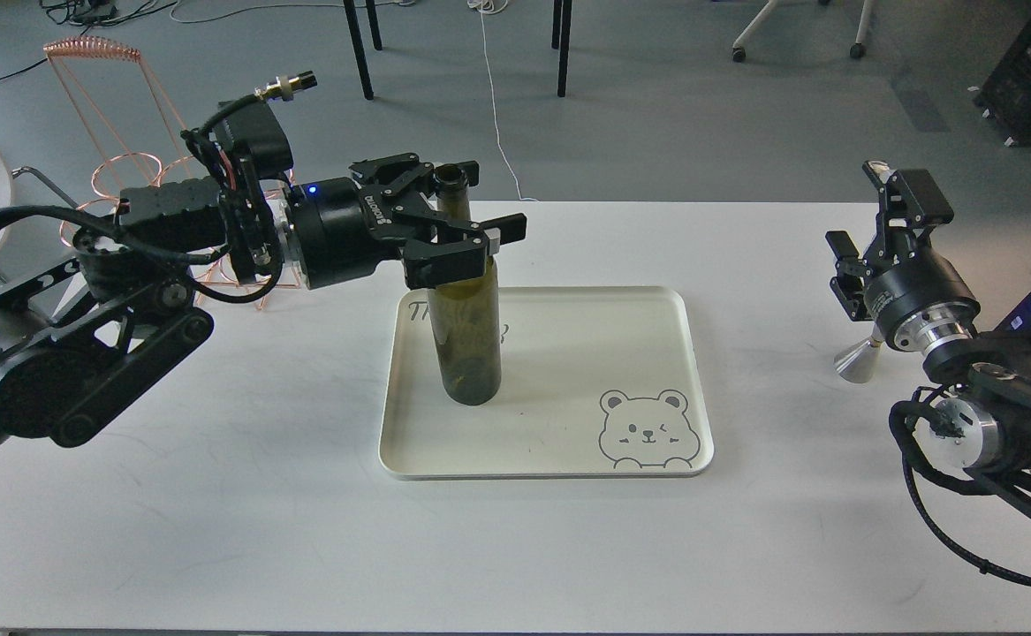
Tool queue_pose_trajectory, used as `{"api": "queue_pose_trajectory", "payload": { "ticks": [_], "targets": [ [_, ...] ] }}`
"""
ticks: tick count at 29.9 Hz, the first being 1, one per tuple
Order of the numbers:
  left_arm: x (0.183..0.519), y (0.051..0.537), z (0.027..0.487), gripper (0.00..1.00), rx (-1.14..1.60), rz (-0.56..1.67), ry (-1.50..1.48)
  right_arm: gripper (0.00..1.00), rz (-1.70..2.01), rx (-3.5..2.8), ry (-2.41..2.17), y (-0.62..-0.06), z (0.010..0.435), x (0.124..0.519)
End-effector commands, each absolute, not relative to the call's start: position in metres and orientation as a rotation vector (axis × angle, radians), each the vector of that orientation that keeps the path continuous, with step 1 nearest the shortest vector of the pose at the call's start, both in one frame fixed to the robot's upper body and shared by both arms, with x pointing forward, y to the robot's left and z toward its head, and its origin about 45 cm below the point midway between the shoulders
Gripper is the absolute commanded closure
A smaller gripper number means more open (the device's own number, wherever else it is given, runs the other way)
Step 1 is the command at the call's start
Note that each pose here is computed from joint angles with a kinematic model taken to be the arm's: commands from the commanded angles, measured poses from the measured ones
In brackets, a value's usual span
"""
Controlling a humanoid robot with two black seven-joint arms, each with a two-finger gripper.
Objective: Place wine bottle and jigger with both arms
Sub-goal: 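Reach the left gripper to the wine bottle neck and grasp it, then lift the wine bottle and carry it over the copper rack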
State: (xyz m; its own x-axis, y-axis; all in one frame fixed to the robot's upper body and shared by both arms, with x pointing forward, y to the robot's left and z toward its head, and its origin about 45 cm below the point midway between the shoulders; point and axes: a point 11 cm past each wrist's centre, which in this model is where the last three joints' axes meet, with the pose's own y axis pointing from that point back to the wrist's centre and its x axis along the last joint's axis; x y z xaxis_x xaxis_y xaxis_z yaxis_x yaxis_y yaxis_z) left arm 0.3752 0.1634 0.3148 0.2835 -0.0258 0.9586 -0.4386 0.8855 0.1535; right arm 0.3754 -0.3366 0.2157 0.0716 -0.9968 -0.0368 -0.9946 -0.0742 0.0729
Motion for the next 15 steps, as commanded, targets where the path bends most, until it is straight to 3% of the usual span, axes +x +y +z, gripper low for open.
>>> {"api": "queue_pose_trajectory", "payload": {
  "ticks": [1, 4, 7, 11, 15],
  "targets": [
    [0.38, 0.166, 0.311, 0.38, 0.44, 0.305, -1.257, 0.04, -0.118, 2.281, -2.12, -0.337, 0.217, 0.376],
    [0.381, 0.165, 0.312, 0.47, 0.436, 0.307, -1.257, 0.04, -0.119, 2.283, -2.123, -0.336, 0.217, 0.376],
    [0.381, 0.165, 0.311, 0.69, 0.441, 0.304, -1.262, 0.04, -0.119, 2.283, -2.123, -0.336, 0.217, 0.376],
    [0.381, 0.165, 0.312, 0.86, 0.443, 0.304, -1.265, 0.04, -0.118, 2.281, -2.124, -0.337, 0.217, 0.376],
    [0.385, 0.166, 0.323, 0.9, 0.44, 0.309, -1.291, 0.04, -0.121, 2.284, -2.123, -0.335, 0.217, 0.376]
  ]
}}
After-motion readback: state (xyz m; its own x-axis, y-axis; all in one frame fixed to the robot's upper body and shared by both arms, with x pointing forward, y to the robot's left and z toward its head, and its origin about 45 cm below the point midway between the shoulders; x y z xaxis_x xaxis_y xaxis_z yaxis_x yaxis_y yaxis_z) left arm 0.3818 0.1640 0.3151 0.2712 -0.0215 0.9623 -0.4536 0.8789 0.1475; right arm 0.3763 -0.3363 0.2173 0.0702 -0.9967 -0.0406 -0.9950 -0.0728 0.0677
